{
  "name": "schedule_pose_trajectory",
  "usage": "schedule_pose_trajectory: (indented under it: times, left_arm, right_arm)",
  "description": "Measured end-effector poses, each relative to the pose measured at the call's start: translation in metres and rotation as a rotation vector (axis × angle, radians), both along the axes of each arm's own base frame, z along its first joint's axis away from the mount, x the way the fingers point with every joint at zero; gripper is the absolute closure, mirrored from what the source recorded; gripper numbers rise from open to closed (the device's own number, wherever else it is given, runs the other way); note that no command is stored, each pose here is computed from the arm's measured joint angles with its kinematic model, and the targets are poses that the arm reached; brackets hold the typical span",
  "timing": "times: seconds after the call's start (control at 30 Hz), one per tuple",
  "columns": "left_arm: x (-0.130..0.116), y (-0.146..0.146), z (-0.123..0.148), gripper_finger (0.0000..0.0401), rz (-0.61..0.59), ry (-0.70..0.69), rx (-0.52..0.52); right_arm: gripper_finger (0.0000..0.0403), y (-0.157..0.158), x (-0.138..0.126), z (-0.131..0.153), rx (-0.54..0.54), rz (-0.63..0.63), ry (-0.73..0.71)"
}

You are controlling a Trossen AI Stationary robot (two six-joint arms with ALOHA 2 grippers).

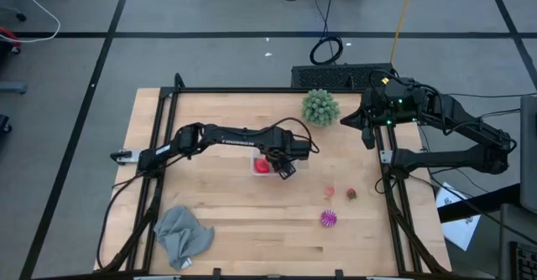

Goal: Pick and placing Produce into tupperware
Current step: Put the left red strawberry into the transparent bin

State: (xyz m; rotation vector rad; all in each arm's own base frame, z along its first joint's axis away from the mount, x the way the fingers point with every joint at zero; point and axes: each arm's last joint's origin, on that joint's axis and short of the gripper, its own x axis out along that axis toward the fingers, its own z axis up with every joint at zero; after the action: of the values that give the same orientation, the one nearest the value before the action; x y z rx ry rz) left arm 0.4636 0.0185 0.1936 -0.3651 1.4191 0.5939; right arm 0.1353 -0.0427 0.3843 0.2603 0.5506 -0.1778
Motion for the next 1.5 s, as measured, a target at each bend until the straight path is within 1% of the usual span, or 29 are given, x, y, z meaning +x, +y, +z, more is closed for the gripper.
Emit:
schedule_pose_trajectory:
  times: [0.13, 0.4, 0.7, 1.03, 1.23, 1.5]
  left_arm:
    - [0.0, 0.007, 0.0, 0.0242, 0.004, -0.003, -0.03]
    - [-0.001, 0.019, 0.0, 0.0242, 0.016, 0.0, -0.045]
    - [-0.001, 0.02, 0.0, 0.0242, 0.016, 0.003, -0.056]
    - [-0.01, 0.022, -0.028, 0.0242, 0.046, 0.07, -0.065]
    - [-0.007, 0.023, -0.029, 0.0242, 0.037, 0.036, -0.062]
    - [-0.007, 0.024, -0.029, 0.0242, 0.043, 0.038, -0.036]
  right_arm:
    - [0.0399, 0.0, 0.0, 0.0, 0.0, 0.0, 0.002]
    - [0.0399, 0.001, -0.002, -0.004, 0.015, -0.001, 0.042]
    - [0.0399, 0.001, -0.003, -0.004, 0.02, -0.001, 0.052]
    - [0.0399, 0.001, -0.003, -0.004, 0.018, 0.0, 0.053]
    - [0.0399, 0.001, -0.003, -0.004, 0.003, 0.01, 0.054]
    - [0.0399, 0.001, -0.003, -0.004, 0.002, 0.01, 0.054]
